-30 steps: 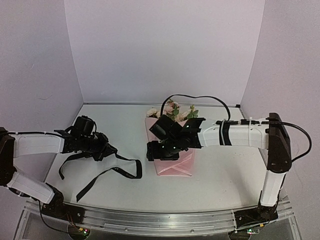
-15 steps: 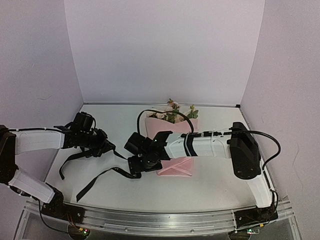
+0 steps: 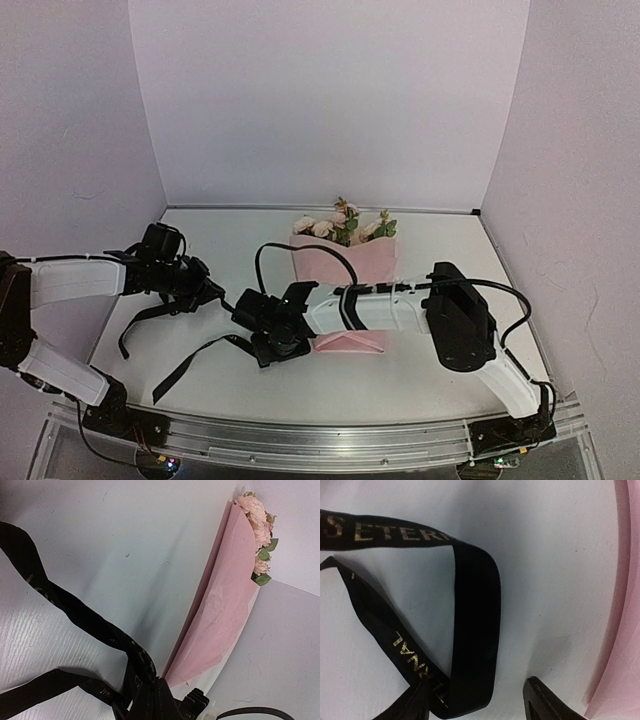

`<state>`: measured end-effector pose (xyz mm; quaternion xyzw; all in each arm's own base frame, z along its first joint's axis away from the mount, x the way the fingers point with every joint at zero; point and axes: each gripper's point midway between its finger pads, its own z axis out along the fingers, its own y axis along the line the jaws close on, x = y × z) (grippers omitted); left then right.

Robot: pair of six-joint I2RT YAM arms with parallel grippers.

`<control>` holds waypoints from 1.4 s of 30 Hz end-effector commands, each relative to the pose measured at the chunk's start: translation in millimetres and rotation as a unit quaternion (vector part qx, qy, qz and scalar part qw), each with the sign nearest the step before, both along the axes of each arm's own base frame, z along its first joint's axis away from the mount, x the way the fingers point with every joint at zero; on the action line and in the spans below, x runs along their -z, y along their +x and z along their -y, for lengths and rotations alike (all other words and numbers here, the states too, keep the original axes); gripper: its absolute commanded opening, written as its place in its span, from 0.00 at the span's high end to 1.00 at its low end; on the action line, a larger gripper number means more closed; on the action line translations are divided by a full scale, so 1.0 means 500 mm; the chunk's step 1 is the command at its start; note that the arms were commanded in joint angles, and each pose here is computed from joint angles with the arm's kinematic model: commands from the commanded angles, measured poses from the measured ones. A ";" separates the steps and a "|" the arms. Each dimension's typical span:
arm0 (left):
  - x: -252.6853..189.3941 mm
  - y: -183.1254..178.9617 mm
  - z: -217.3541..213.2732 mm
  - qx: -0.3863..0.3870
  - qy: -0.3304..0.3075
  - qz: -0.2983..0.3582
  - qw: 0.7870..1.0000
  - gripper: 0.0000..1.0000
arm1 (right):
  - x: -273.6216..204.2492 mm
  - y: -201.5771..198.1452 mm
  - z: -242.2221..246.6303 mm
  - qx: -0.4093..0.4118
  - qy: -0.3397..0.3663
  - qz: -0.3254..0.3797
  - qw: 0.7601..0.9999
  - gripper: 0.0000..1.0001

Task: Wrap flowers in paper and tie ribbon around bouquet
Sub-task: Pass from the left arm to the right, then pick up the left side of the ribbon.

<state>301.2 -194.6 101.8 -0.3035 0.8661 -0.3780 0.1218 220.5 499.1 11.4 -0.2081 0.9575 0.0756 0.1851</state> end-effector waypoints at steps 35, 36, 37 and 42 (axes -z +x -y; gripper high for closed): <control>0.096 -0.046 -0.092 -0.075 0.169 -0.033 0.982 0.42 | -0.320 0.036 0.650 0.096 -0.313 0.211 0.921 1.00; 0.097 -0.051 -0.106 -0.090 0.176 -0.031 0.980 0.42 | -0.320 0.038 0.653 0.099 -0.312 0.210 0.921 1.00; 0.100 -0.059 -0.113 -0.101 0.175 -0.035 0.979 0.41 | -0.321 0.039 0.656 0.100 -0.313 0.209 0.921 1.00; 0.110 -0.059 -0.131 -0.133 0.168 -0.037 0.976 0.37 | -0.321 0.046 0.658 0.103 -0.314 0.205 0.921 1.00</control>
